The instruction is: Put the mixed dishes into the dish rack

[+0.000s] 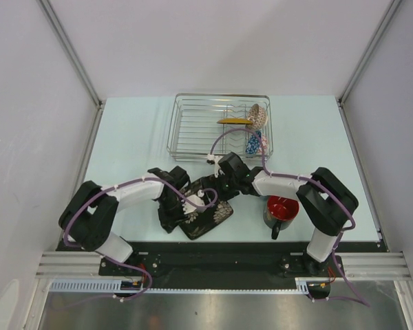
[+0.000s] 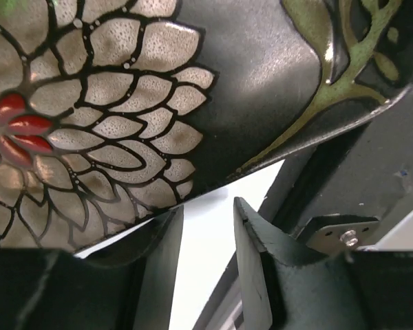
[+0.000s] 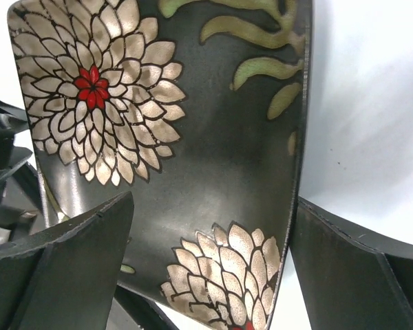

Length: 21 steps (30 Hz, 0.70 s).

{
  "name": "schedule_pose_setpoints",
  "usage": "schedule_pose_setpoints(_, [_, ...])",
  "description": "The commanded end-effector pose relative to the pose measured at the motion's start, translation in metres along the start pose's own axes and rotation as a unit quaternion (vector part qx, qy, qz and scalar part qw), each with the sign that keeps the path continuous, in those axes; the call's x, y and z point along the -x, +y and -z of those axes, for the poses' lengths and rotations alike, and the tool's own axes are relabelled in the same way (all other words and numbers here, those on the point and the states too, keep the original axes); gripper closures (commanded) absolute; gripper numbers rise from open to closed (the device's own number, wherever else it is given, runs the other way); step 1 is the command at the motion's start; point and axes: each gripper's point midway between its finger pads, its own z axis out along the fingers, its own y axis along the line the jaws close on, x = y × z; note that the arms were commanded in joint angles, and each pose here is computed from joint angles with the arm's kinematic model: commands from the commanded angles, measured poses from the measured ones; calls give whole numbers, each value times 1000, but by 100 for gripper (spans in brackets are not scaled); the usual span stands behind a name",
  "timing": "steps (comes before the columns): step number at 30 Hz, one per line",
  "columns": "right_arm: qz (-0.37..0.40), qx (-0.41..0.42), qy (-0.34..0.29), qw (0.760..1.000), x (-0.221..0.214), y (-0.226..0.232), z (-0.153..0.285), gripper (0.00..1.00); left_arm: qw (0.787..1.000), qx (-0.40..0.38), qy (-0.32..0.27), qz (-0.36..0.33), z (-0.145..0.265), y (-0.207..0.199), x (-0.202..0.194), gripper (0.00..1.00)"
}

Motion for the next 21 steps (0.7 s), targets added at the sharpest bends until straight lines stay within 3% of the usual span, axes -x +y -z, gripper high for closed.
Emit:
schedule_pose_setpoints(1, [-58,-26,151,986,-96,-25,-1,6,998,45,-28,15,-5,27,26,59])
schedule_pose_setpoints(14, [-78,135,134,979,-101,-1,-14,18,989,113,-84,41,11,58,55,57])
schedule_pose_setpoints(21, [-92,167,144,971,-104,2,-16,26,979,140,-137,62,26,81,78,58])
